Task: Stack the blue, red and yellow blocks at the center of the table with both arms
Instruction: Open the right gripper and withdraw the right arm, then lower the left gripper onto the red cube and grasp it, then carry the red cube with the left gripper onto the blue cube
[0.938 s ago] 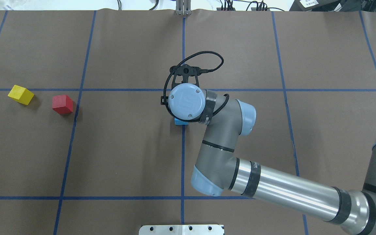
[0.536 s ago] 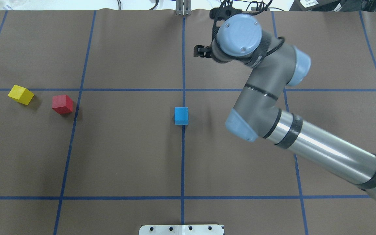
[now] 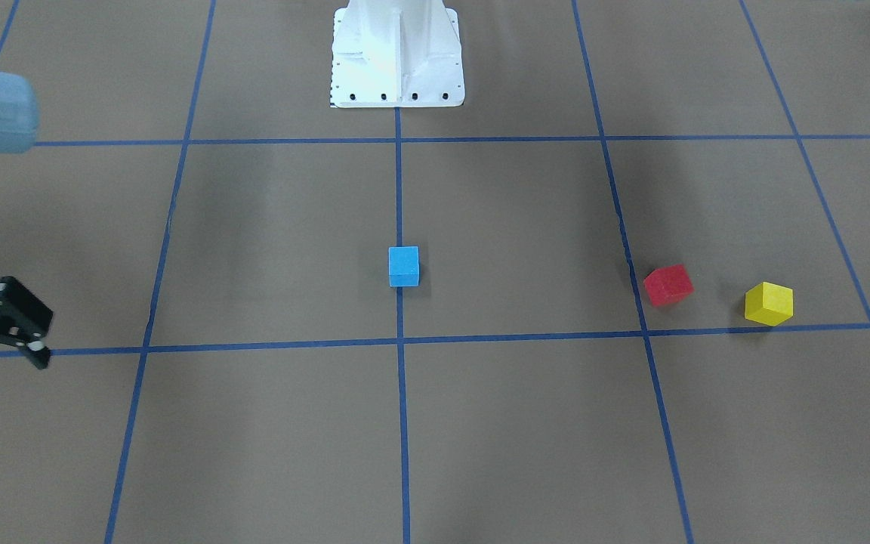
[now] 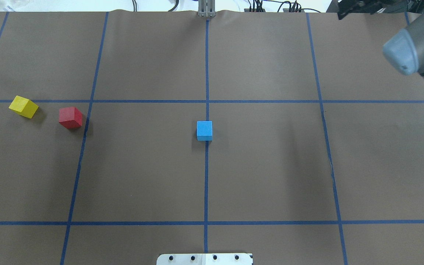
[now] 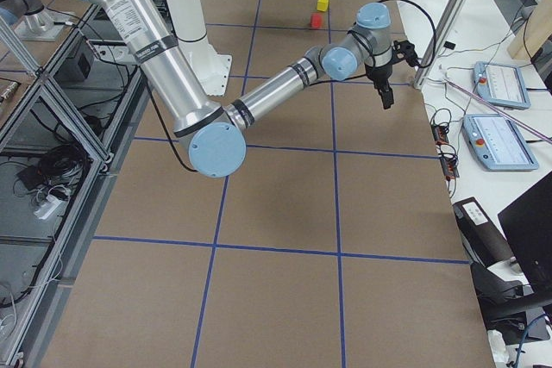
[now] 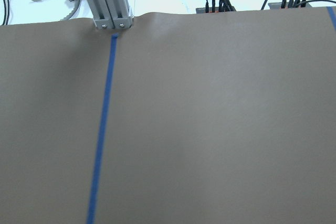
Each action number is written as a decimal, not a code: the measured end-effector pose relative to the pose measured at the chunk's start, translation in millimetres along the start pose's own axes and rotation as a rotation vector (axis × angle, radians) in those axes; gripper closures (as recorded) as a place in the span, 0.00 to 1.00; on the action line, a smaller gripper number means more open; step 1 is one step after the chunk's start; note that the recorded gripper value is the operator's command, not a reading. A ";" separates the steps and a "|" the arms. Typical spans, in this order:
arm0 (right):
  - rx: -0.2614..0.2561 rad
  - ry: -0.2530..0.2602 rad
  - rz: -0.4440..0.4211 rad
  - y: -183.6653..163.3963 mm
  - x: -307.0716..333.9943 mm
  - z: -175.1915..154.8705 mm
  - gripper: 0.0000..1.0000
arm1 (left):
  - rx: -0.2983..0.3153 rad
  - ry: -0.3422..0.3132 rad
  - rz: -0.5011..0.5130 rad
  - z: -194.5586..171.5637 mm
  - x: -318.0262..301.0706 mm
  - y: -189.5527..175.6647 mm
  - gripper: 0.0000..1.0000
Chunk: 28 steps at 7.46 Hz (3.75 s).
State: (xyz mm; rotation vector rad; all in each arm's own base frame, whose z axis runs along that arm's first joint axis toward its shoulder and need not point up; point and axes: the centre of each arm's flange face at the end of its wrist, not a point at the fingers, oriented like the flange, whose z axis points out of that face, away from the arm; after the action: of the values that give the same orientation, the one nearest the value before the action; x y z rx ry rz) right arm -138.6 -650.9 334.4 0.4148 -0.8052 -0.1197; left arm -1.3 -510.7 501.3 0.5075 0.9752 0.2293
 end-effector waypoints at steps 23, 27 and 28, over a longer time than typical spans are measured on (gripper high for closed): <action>-0.125 0.023 0.030 198.7 277.9 -33.8 0.00 | -0.210 -0.228 -0.311 232.9 506.5 -154.9 1.00; -0.199 0.086 0.065 202.5 281.4 -25.3 0.00 | -0.238 -0.227 -0.341 283.5 604.3 -145.4 1.00; -0.227 0.086 0.068 208.2 279.7 -17.7 0.00 | -0.232 -0.225 -0.336 297.8 604.6 -142.3 1.00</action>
State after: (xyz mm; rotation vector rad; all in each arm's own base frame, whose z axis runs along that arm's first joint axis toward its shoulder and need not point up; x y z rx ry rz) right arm 56.6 -527.8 596.3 0.1767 -0.7114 -0.1271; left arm 573.7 -478.6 123.3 0.1478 0.7870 -0.0186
